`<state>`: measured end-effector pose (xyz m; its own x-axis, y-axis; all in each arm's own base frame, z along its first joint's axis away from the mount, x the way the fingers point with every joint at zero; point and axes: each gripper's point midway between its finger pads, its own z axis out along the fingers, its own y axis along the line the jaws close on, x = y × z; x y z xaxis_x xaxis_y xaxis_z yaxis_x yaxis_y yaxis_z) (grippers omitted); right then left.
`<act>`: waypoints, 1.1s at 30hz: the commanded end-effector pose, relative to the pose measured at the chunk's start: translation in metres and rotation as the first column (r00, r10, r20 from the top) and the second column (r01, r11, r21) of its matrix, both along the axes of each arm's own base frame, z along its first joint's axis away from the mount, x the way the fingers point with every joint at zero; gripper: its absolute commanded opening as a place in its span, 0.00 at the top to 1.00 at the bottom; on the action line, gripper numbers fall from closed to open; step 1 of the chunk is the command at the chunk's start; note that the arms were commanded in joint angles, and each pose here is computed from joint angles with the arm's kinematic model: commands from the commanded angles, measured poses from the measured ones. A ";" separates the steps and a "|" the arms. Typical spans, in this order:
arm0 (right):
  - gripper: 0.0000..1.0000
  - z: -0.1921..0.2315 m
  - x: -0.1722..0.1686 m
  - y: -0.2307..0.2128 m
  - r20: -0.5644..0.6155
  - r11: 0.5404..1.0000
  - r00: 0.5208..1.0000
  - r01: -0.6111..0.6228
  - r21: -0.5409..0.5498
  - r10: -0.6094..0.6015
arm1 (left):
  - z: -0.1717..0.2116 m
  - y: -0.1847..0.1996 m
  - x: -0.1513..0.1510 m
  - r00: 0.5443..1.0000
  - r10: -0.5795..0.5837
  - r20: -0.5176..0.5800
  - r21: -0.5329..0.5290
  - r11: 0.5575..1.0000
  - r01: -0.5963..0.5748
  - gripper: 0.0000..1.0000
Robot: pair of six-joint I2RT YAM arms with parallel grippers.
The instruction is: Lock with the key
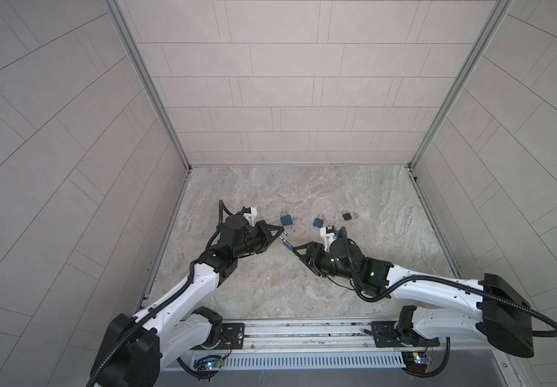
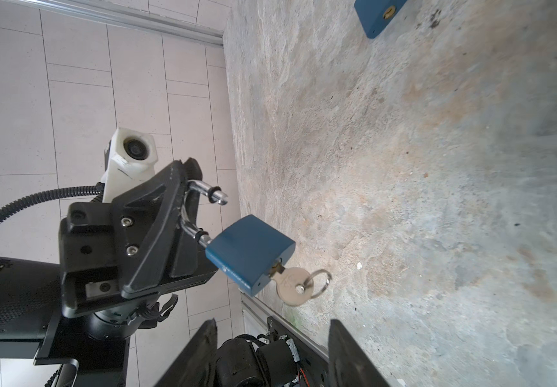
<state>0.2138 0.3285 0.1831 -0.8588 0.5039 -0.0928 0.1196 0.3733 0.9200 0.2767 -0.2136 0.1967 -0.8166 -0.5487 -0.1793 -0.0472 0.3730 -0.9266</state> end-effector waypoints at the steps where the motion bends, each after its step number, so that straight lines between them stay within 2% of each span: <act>1: 0.44 0.029 0.003 0.011 0.023 0.993 1.000 0.001 0.115 -0.003 | 0.022 -0.002 0.003 0.998 0.017 0.063 -0.055 0.998 -0.013 1.00; 13: 0.46 0.032 0.007 0.028 0.010 0.977 1.000 -0.010 0.211 0.008 | 0.025 0.000 0.001 0.998 0.025 0.066 -0.077 0.997 -0.020 1.00; 26: 0.48 0.029 0.023 0.017 0.037 0.982 0.999 0.030 0.188 -0.038 | 0.023 0.002 -0.008 0.998 0.022 0.060 -0.101 0.995 -0.016 1.00; 33: 0.48 0.036 0.027 0.020 0.061 0.980 0.998 0.013 0.201 -0.026 | 0.024 0.002 -0.010 0.998 0.019 0.062 -0.111 0.994 -0.012 1.00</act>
